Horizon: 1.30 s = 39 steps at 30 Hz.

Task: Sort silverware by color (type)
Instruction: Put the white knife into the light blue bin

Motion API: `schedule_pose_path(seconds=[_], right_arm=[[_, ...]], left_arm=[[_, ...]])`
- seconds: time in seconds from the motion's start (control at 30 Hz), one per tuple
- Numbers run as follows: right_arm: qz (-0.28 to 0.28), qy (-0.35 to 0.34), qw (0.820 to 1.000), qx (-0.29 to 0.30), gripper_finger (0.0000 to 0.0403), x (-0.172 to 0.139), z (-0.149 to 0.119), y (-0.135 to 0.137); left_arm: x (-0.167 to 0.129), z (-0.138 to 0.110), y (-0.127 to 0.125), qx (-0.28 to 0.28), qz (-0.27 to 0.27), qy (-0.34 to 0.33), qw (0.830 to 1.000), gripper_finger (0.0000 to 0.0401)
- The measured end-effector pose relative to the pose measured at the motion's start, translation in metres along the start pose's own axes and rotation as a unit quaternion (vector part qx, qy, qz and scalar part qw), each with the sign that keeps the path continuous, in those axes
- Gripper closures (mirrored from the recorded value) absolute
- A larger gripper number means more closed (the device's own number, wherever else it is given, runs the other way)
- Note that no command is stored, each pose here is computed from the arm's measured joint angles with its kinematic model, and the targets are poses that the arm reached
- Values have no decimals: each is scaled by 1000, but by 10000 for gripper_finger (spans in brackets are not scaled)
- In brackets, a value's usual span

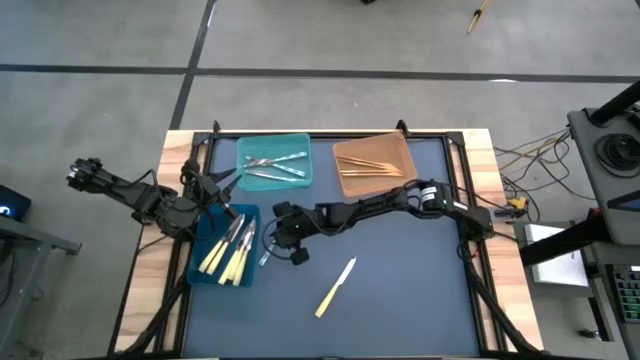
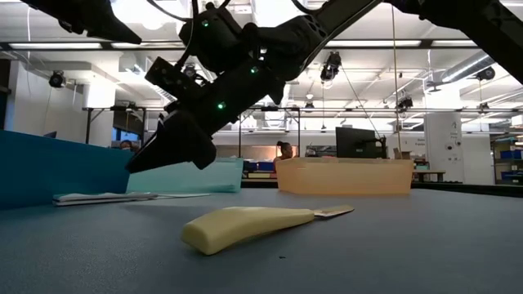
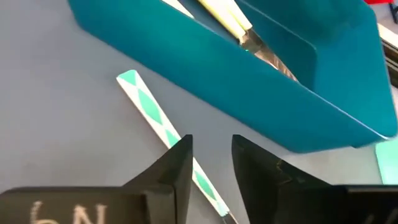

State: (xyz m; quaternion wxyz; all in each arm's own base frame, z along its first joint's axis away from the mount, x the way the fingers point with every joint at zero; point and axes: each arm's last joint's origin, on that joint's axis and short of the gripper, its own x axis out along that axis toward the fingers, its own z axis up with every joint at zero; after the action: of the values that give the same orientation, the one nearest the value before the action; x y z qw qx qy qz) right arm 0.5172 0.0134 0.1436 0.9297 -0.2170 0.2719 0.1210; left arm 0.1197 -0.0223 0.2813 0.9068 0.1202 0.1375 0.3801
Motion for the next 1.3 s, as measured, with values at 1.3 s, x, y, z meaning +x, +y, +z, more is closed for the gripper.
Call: schedule_pose_path(seconds=[1.3], right_arm=[[87, 5, 989, 118, 285, 28, -58, -15]], left_arm=[[0, 1, -1, 4, 0, -1, 1000, 324]])
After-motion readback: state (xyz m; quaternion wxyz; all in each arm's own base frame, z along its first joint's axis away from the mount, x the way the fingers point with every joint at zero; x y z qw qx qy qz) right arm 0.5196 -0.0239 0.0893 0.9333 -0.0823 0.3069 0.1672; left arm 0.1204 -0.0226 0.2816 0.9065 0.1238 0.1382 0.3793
